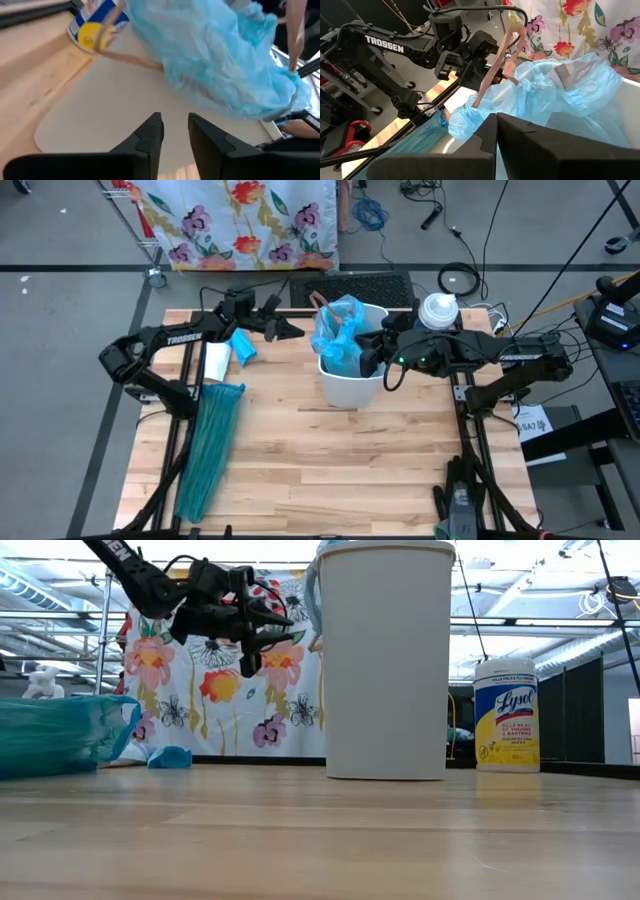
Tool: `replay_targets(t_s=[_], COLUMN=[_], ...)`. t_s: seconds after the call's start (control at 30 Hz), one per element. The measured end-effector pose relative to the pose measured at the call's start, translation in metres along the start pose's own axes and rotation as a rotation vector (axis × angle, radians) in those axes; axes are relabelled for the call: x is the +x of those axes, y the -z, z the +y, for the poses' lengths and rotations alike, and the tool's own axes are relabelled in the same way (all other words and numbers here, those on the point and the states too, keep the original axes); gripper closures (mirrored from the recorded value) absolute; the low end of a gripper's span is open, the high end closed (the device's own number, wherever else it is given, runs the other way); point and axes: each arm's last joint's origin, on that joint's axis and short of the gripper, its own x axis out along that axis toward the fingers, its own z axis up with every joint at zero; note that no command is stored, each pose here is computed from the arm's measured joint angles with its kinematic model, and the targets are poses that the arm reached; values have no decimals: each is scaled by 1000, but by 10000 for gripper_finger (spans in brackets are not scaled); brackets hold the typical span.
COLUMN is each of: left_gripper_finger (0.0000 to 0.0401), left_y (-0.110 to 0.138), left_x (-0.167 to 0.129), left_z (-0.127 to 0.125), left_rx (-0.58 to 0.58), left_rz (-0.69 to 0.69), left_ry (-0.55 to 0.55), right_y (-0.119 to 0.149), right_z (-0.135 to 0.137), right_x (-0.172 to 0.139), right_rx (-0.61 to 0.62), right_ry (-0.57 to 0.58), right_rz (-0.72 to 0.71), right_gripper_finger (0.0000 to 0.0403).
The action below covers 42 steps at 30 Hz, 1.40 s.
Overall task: Place trash/remove bag and relplace
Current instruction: Remove the light blue trash bag from the white trash bin
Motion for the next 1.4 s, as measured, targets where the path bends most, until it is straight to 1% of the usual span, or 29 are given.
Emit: replay_targets(t_s=[0.17,0.53,0.63,0.77,0.9,1.07,1.2,1.4], left_gripper_finger=[301,300,300,300,300,300,301,301], left_y=[-7,-17,-23,-26,-37,-38,-39,-47], left_x=[-4,14,16,23,28,33,29,9], left_z=[1,26,26,33,30,38,43,50], left_rx=[33,-111,-88,-129,-117,-141,-140,-76], left_rz=[-50,-51,-66,-62,-74,-64,-69,-54], left_ry=[-2,17,34,29,48,37,32,55], right_y=[-1,-1,-1,-1,-1,-1,-1,0], right_z=[-1,-1,-1,-1,-1,-1,-1,0], right_x=[0,0,0,0,0,0,0,0], right_rx=[0,0,1,0,0,0,0,-3], right_ry=[18,31,31,30,29,27,27,23], right_rz=[-16,-27,-27,-26,-26,-24,-24,-21], right_gripper_finger=[403,403,403,403,403,403,403,403])
